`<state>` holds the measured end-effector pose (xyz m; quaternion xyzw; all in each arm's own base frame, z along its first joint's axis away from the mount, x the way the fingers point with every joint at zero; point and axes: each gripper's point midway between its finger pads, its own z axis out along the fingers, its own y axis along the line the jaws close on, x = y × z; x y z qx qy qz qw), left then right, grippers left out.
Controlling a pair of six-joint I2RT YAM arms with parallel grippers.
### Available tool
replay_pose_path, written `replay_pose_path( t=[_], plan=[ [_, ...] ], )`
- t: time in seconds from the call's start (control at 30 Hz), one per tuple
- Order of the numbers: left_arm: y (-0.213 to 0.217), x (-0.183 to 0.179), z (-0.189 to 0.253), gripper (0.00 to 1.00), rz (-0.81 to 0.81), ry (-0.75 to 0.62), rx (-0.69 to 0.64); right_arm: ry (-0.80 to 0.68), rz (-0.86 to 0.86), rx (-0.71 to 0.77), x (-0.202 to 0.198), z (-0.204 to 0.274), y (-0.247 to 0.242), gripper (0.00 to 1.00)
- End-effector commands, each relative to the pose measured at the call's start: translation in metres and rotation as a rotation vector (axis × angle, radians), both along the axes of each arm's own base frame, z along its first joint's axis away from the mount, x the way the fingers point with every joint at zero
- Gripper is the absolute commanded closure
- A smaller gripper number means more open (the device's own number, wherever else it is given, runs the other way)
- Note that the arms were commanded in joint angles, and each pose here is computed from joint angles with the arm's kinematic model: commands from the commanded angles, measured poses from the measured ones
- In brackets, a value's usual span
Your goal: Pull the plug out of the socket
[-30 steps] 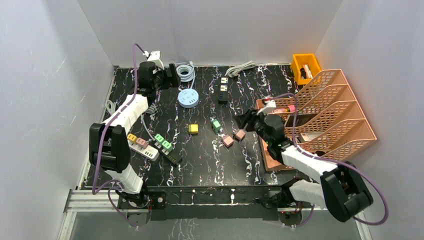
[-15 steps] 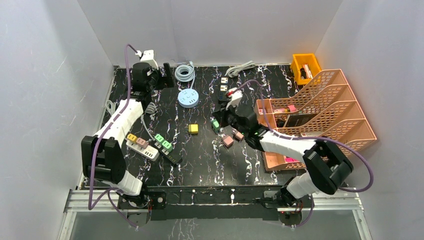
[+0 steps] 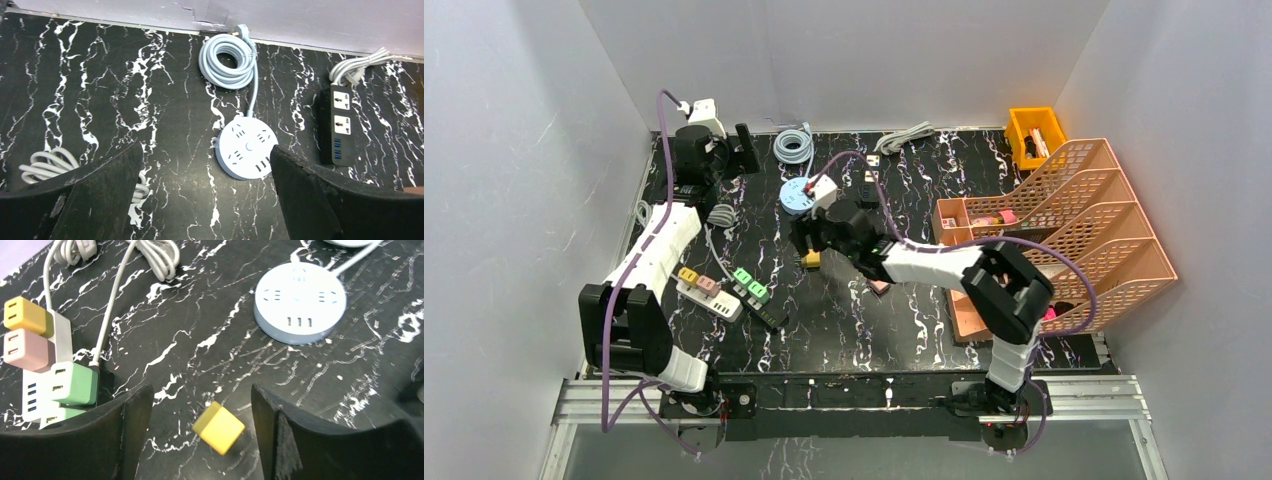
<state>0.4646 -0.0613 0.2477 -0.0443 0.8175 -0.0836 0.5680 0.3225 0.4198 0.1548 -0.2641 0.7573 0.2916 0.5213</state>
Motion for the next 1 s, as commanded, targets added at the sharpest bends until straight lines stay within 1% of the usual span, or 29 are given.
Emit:
replay_pose_path(
  t=[0.0, 0.03, 0.1, 0.23, 0.5, 0.73, 0.97],
  plan=[
    [0.017, -0.011, 0.017, 0.02, 0.051, -0.034, 0.031, -0.061, 0.044, -0.061, -0.005, 0.005, 0.035, 0.16],
    [0.019, -0.011, 0.017, 0.02, 0.058, -0.036, 0.035, -0.075, 0.068, -0.072, -0.010, 0.006, 0.044, 0.14],
    [0.022, -0.012, 0.016, 0.02, 0.067, -0.034, 0.041, -0.097, 0.140, -0.085, -0.023, 0.006, 0.062, 0.12],
    [0.025, -0.013, 0.014, 0.02, 0.078, -0.029, 0.052, -0.110, 0.247, -0.108, -0.046, -0.003, 0.083, 0.12],
    [0.022, -0.012, 0.012, 0.02, 0.066, -0.029, 0.043, -0.078, 0.400, -0.077, -0.077, -0.009, 0.104, 0.12],
    [0.021, -0.012, 0.011, 0.02, 0.059, -0.026, 0.041, -0.051, 0.460, -0.057, -0.086, -0.018, 0.119, 0.12],
    [0.021, -0.011, 0.011, 0.02, 0.056, -0.029, 0.040, -0.041, 0.490, -0.059, -0.091, -0.024, 0.132, 0.17]
  ],
)
